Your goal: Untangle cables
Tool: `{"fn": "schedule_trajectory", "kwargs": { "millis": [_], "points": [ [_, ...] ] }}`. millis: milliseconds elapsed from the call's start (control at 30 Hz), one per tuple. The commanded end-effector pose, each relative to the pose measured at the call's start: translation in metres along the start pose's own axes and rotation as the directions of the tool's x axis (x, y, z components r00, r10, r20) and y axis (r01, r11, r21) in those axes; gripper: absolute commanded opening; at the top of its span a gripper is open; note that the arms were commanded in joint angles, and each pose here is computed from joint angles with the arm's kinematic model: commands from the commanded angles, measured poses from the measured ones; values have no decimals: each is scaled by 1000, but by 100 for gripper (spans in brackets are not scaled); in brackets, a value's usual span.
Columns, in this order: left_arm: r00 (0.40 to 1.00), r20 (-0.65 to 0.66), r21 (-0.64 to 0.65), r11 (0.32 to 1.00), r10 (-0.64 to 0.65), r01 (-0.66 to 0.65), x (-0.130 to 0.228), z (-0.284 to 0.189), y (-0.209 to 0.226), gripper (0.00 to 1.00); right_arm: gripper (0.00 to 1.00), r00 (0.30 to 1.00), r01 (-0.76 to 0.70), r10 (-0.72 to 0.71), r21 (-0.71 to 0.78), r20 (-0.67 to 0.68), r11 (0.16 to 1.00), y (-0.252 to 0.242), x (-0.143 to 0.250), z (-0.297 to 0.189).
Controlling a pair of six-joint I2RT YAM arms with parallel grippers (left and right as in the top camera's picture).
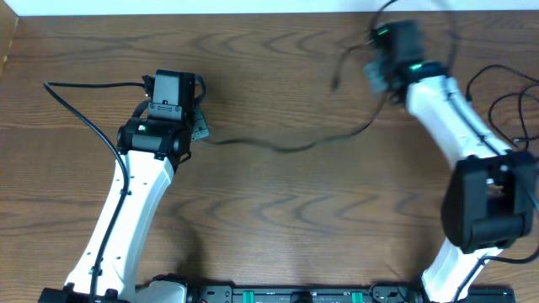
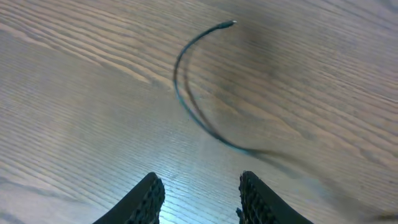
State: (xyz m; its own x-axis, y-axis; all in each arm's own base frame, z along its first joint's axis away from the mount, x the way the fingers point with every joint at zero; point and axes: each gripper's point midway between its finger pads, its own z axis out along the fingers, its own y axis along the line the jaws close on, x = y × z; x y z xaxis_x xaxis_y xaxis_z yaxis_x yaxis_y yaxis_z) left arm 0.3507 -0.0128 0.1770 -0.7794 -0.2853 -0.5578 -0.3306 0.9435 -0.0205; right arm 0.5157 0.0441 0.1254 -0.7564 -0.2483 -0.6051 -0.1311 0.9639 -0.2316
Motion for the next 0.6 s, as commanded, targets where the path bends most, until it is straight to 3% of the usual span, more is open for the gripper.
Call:
{"fn": "schedule_trajectory", "kwargs": {
  "millis": [0, 167, 300, 400, 500, 567],
  "points": [
    [1000, -1, 37, 999, 0, 0, -1, -5, -5, 41, 1, 995, -95, 92, 142, 31, 985, -81, -9, -1],
    [1000, -1, 37, 999, -6, 6, -1, -5, -5, 41, 1, 970, -243, 234, 228, 67, 943, -156, -2, -8],
    [998, -4, 36, 998, -57, 57, -1, -5, -5, 41, 1, 943, -334, 323, 208, 85, 919, -183, 8, -9],
    [998, -4, 36, 997, -63, 63, -1, -5, -5, 41, 1, 934, -357, 347, 136, 88, 924, -177, 6, -7],
    [998, -5, 36, 997, -63, 63, -1, -5, -5, 41, 5, 956, -273, 278, -56, 94, 960, -139, -8, -6],
    [998, -5, 36, 997, -63, 64, -1, -5, -5, 41, 16, 959, -254, 266, -125, 94, 959, -120, -14, -7]
  ]
}}
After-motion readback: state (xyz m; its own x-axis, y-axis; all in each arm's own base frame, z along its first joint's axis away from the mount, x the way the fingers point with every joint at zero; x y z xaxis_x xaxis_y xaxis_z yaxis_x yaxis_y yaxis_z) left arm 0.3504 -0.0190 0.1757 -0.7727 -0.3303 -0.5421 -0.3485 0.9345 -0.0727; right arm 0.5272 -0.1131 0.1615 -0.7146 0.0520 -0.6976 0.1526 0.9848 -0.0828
